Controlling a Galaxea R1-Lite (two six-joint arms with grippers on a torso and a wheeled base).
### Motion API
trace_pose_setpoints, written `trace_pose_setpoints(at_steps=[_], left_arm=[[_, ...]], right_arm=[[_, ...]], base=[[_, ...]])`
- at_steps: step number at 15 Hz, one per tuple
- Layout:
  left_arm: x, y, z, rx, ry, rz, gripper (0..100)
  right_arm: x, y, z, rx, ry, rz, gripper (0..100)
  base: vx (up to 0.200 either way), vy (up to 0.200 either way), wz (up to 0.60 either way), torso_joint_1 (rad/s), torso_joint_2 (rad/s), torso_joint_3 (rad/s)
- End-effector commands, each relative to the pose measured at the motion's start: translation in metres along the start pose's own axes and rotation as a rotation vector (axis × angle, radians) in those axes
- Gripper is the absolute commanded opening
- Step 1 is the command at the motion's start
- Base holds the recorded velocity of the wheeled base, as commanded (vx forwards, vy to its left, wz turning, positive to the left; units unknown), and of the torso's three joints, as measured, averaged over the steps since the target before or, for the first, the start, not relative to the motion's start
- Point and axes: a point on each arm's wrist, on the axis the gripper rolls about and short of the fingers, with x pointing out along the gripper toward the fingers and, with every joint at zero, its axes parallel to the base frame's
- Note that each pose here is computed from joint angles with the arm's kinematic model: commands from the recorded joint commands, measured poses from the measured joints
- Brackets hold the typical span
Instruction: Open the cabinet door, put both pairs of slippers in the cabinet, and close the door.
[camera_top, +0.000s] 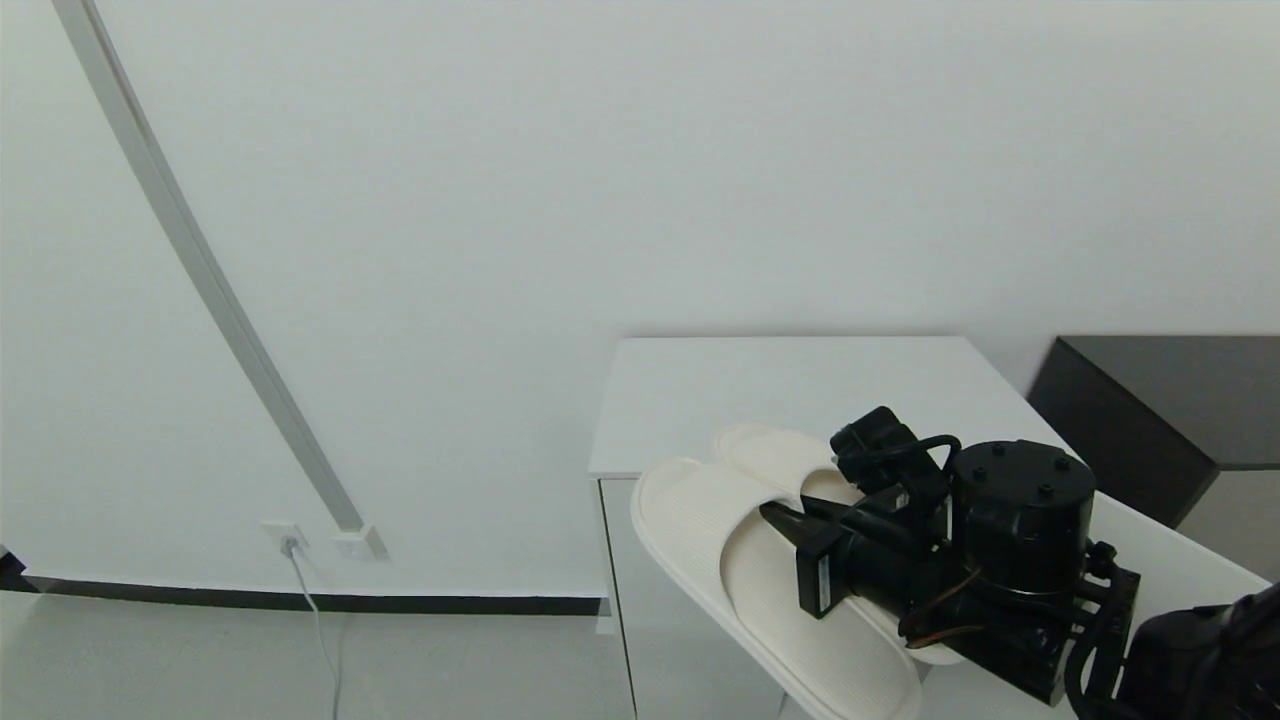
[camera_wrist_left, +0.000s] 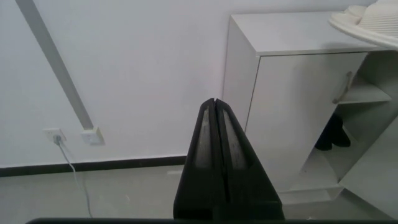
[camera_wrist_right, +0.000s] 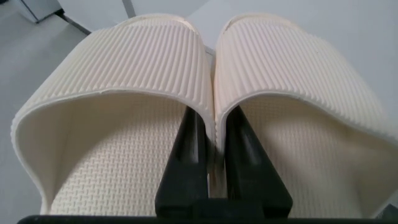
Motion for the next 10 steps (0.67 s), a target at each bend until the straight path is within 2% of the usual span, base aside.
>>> trace_pose_setpoints(at_steps=[1,8,10], left_arm=[[0.0,0.0,0.0001,0.0,-0.002,0.0,0],[0.0,0.0,0.0,0.0,0.0,0.002,0],[0.0,0.0,0.0,0.0,0.0,0.002,0]], right_arm=[[0.0004,0.0013,-0.002,-0.002,0.006,0.004,0],[-0.0004,0.0022,-0.0022,-0.002,0.007,0.007,0],[-0.0004,0.0031,-0.0023,-0.003,0.007,0.01,0]], base=[[0.0,0.0,0.0,0.0,0.0,0.0],[0.0,0.0,0.0,0.0,0.0,0.0],[0.0,-0.2,0.0,0.005,0.0,0.005]])
